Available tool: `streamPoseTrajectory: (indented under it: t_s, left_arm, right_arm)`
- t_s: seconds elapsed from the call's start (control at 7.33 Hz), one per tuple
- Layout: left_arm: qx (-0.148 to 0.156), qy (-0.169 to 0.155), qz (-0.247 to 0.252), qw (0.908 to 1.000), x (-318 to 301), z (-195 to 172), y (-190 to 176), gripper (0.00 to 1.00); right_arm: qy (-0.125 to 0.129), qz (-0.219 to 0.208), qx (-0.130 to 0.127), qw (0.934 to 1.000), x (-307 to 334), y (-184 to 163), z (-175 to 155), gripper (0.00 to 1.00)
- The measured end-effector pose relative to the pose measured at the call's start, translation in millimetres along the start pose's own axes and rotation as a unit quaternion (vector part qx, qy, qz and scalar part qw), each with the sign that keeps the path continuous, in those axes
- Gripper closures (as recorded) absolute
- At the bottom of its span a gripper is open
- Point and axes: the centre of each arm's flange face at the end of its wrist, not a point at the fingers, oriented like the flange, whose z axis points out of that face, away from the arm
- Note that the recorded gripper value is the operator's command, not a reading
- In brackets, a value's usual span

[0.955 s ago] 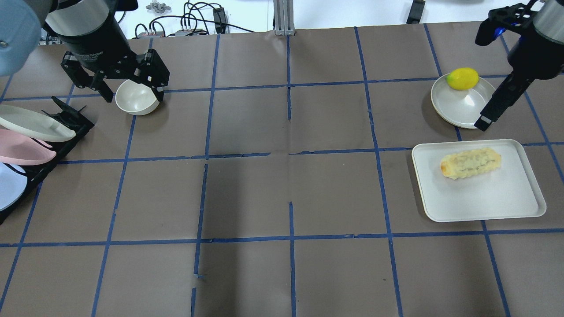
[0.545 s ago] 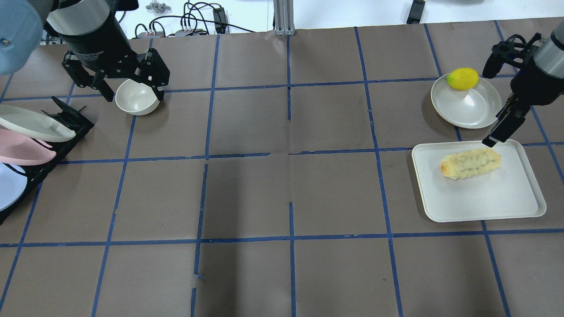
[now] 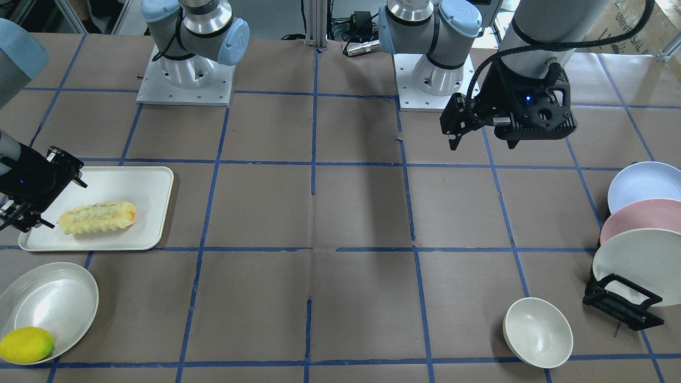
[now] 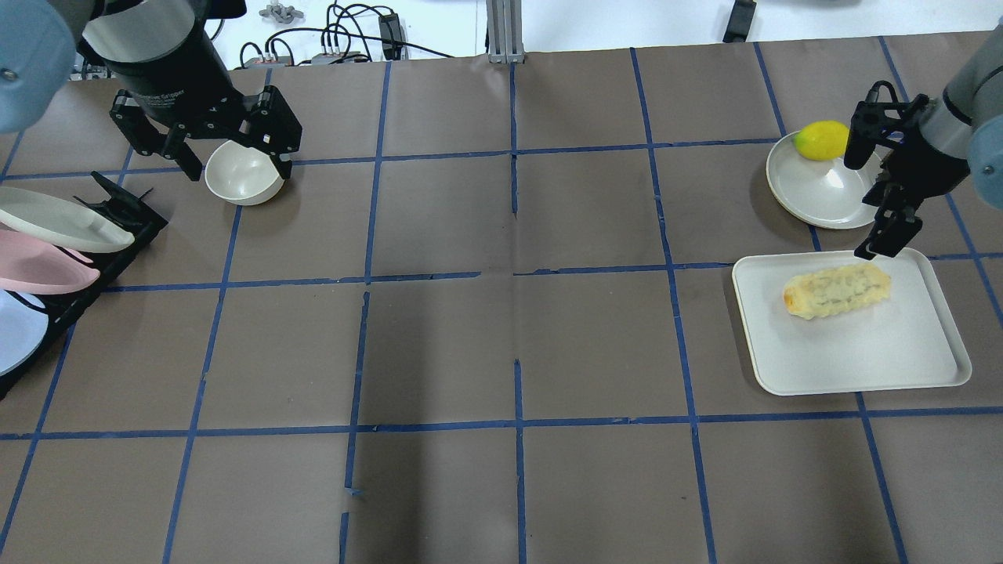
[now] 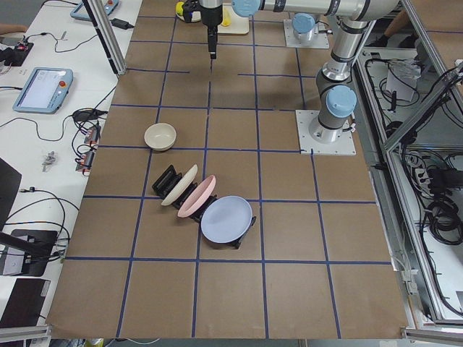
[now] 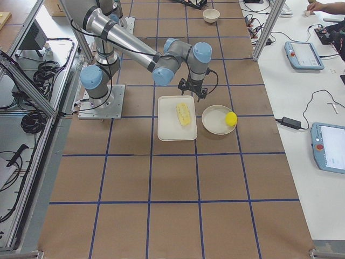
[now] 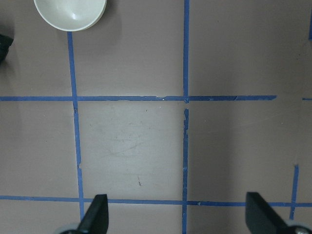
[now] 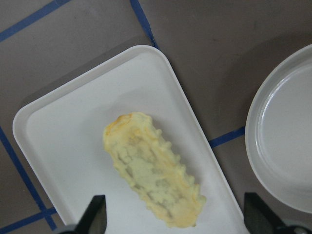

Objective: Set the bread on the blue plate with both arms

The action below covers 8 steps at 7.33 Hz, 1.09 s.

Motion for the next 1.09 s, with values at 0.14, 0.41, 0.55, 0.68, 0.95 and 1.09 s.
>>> streamPoseTrajectory:
  t_s: [0.14,0.41,0.55,0.68,0.95,1.09]
  left_arm:
    - [0.000,0.000,0.000,1.0000,0,0,0,0.00]
    - [-0.001,0.000,0.000,1.0000,0,1,-1,0.00]
    - [-0.002,0.000,0.000,1.0000,0,2,0,0.00]
    - [-0.003,0.000,0.000,1.0000,-1,3,0,0.00]
    - [-0.006,0.006,-0.003,1.0000,-1,6,-1,0.00]
    - [-0.007,0.009,-0.004,0.9999,0,7,-2,0.00]
  right_arm:
    - [0.009,-0.040,0.000,0.9991,13,0,15,0.01]
    - [0.007,-0.093,0.002,0.9957,23,0,40,0.01]
    - [0.004,-0.110,0.003,0.9939,23,0,45,0.00]
    - [-0.001,-0.118,0.005,0.9931,19,-1,51,0.01]
    - [0.005,-0.104,0.008,0.9945,6,-5,45,0.02]
    - [0.012,-0.070,0.012,0.9974,-3,-12,28,0.02]
